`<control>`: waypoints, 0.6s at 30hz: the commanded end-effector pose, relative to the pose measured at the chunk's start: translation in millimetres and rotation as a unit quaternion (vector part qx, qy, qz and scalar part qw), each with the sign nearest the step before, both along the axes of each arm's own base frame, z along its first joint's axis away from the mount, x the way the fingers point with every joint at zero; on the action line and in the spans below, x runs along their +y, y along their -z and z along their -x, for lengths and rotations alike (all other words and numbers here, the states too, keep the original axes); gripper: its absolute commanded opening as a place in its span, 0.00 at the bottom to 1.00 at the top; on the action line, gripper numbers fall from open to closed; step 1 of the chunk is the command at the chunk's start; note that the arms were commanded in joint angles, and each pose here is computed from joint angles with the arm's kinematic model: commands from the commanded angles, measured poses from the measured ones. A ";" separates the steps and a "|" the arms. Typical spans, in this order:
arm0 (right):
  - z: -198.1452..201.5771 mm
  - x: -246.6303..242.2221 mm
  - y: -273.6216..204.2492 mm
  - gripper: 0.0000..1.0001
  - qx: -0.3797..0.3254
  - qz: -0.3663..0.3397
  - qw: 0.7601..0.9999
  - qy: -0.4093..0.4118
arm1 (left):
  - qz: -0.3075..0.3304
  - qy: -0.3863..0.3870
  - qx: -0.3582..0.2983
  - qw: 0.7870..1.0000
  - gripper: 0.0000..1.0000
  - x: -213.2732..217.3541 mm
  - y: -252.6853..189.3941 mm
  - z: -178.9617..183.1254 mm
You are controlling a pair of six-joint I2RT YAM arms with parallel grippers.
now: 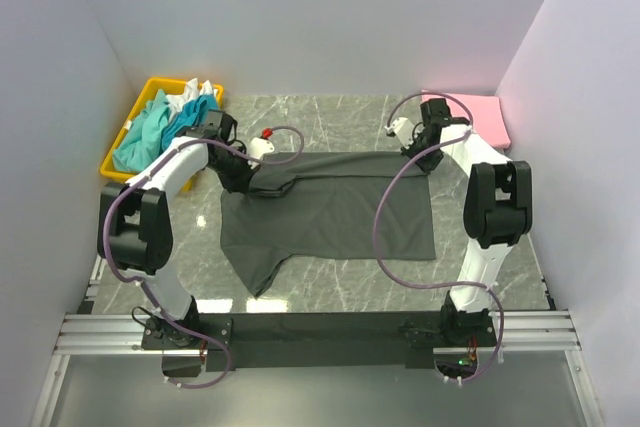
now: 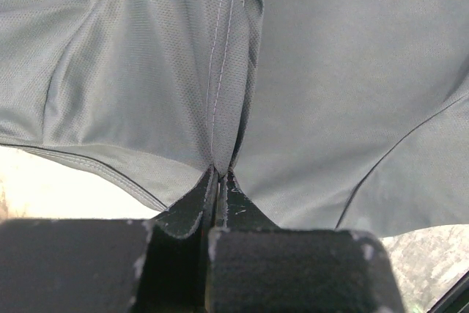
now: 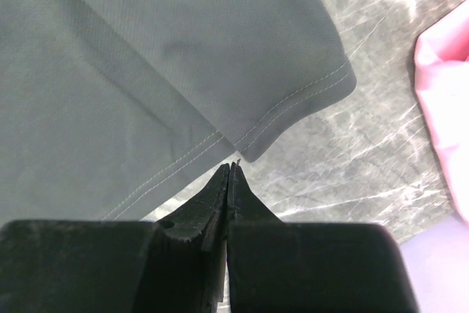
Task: Fold and stack the t-shirts
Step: Fold the tshirt
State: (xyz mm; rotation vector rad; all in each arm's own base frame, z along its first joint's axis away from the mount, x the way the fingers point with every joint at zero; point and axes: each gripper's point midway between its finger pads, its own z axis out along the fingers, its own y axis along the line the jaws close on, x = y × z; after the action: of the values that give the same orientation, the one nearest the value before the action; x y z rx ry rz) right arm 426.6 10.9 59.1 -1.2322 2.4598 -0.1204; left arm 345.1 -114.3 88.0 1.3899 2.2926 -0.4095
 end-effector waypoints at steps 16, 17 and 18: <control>-5.9 -5.7 -42.9 0.07 -0.030 -0.033 0.999 0.009 | 0.019 -0.004 -0.015 1.000 0.01 3.9 -12.0 -10.0; -6.5 -5.2 -40.5 0.14 -0.030 -0.031 0.999 0.009 | 0.018 -0.005 -0.015 1.000 0.01 4.0 -11.8 -10.9; -6.9 -1.8 -36.7 0.24 -0.029 -0.029 0.999 0.003 | 0.019 -0.004 -0.015 1.000 0.01 3.6 -11.3 -11.5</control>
State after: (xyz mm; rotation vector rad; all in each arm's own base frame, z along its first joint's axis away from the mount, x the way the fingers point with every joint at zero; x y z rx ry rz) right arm 424.6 4.9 76.7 -1.1882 2.4614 -0.0637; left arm 348.2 -105.4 88.2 1.3557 2.3067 -0.4058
